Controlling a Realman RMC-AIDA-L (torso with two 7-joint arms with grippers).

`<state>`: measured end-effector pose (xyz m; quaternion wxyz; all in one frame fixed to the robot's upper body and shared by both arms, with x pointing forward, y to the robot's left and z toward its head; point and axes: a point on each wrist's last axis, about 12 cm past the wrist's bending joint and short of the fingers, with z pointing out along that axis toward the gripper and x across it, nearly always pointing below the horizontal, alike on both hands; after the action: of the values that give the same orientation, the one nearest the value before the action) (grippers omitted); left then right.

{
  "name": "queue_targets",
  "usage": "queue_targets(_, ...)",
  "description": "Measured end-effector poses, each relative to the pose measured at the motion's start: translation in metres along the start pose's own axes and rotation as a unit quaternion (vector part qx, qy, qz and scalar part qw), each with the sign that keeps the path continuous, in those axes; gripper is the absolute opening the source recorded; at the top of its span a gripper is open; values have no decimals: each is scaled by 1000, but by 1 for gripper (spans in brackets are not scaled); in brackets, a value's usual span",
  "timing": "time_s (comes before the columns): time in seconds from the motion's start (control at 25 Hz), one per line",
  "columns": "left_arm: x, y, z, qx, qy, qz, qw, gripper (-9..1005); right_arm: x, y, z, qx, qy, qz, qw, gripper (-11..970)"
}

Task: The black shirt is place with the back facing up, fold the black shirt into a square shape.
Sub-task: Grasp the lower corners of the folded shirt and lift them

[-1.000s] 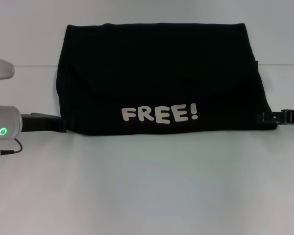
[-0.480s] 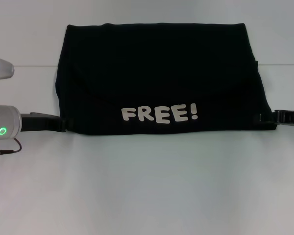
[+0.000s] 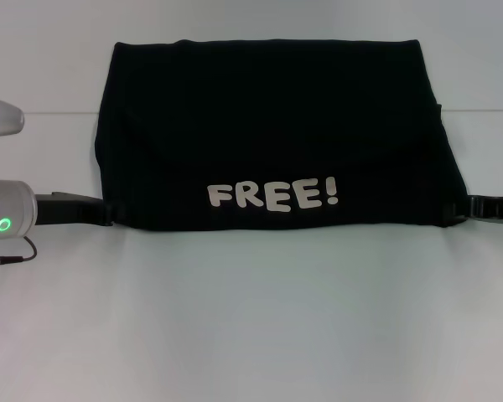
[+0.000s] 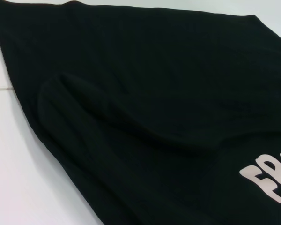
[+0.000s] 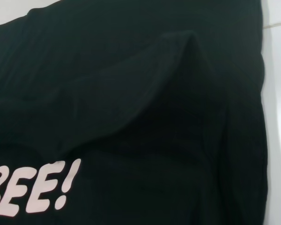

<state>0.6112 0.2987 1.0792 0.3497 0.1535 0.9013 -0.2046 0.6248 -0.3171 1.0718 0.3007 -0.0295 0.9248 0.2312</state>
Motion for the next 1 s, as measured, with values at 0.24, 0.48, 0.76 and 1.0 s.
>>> queue_targets(0.24,0,1,0,-5,-2,0,1000,0,5,-4,-1,2,3,3,1000,150)
queue_targets(0.48,2,1,1,-4,0,-2,1000,1,13,-11,-6,2,-3,0,1000,30)
queue_targets(0.76,6,1,-10,21,-2,-16,1000,0,24,-19,-22,-31,-22,3,999,-1)
queue_targets(1.0,16,0,-25,57,3,-32,998,1,47,-27,-41,-66,-26,11,997,-1)
